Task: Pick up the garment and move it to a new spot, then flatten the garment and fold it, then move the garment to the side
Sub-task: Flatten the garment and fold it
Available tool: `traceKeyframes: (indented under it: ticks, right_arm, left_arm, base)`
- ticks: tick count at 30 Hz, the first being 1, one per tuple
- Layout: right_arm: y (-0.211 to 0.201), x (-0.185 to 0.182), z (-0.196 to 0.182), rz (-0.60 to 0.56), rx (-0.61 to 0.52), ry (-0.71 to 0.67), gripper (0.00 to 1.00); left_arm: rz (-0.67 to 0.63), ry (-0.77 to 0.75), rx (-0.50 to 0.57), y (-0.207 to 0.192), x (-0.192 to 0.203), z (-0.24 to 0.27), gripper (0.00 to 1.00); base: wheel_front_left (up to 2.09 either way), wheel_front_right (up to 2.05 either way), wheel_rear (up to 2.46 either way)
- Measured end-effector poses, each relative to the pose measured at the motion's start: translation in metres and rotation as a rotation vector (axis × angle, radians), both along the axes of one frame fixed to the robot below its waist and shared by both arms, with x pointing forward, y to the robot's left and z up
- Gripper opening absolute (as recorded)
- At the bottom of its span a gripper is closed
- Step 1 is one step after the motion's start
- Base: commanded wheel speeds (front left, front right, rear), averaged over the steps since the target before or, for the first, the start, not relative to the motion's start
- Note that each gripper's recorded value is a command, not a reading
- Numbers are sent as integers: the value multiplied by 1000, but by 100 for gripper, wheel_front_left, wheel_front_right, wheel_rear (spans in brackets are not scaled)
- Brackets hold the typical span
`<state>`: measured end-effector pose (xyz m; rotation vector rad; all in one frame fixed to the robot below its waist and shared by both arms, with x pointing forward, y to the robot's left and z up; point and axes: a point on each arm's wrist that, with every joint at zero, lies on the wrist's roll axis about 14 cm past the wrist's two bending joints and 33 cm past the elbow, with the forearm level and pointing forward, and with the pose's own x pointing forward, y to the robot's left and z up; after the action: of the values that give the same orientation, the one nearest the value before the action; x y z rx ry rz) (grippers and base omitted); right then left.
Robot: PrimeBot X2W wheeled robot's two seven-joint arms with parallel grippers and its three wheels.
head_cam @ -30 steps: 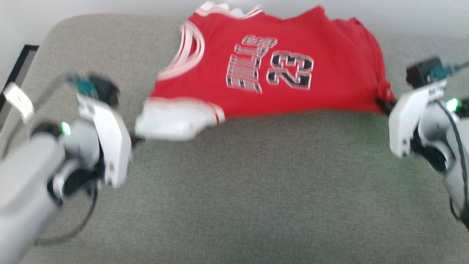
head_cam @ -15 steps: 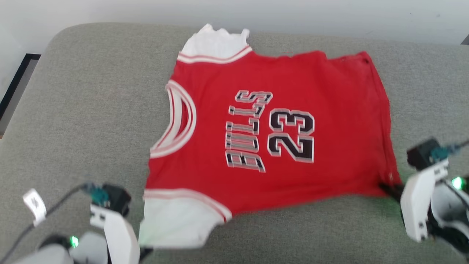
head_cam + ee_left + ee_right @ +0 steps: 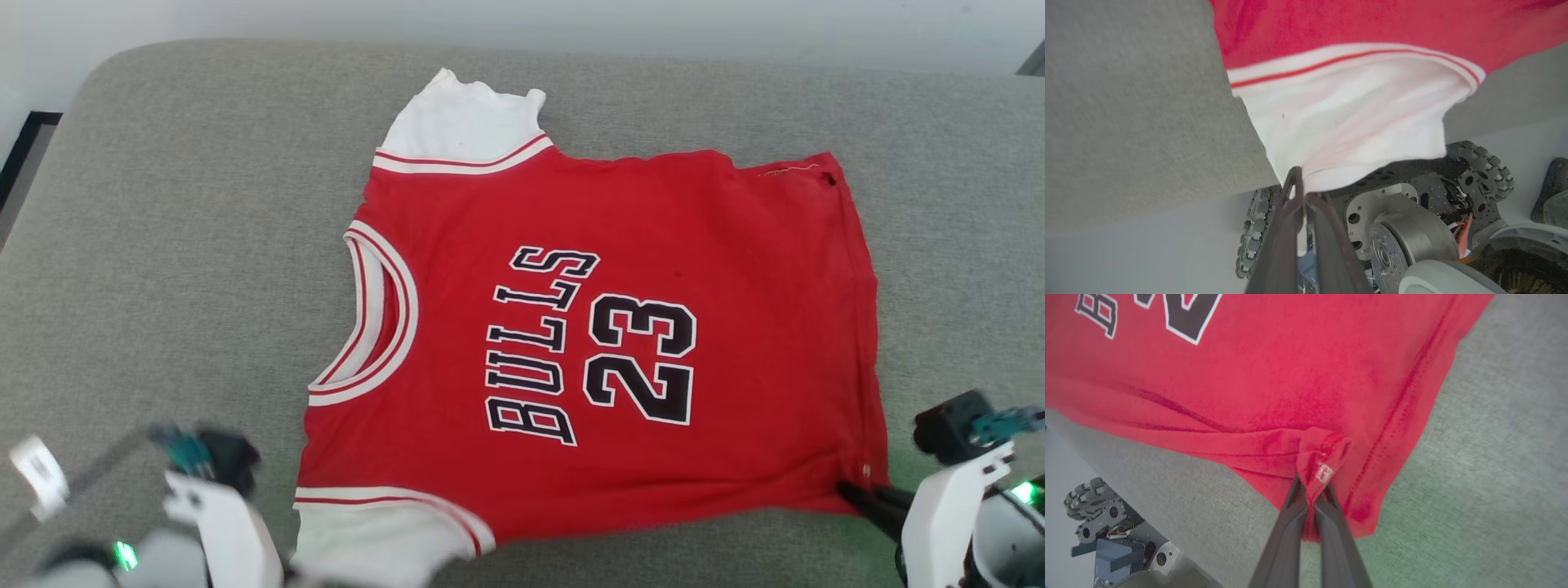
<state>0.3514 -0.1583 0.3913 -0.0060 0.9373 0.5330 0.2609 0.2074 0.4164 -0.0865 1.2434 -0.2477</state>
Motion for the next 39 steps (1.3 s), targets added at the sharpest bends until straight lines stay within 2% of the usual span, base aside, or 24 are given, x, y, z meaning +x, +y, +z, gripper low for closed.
traceKeyframes:
  ticks: [7,9,15,19,26,37,38,39]
  right_arm:
    - [-4,17,29,-72,33,-110,0]
    - [-6,22,34,-88,32,-129,0]
    - [-8,58,57,-131,18,-233,0]
    - [-10,85,62,-151,-5,-272,0]
    - [-5,123,46,-163,-16,-263,0]
    - [2,138,-5,-158,-55,-125,0]
    - [2,140,-6,-159,-54,-122,0]
    - [3,142,-6,-158,-53,-122,0]
  left_arm:
    - [-96,-285,102,18,80,55,0]
    - [-114,-310,110,18,89,61,0]
    - [-184,-456,171,22,155,83,0]
    - [-214,-505,191,19,196,80,0]
    - [-218,-442,168,12,238,41,0]
    - [-140,-203,99,7,238,-34,0]
    - [-126,-193,98,7,239,-36,7]
    - [-119,-182,100,8,239,-39,22]
  base:
    - [0,0,0]
    - [0,0,0]
    - [0,0,0]
    - [0,0,0]
    - [0,0,0]
    - [0,0,0]
    - [0,0,0]
    - [0,0,0]
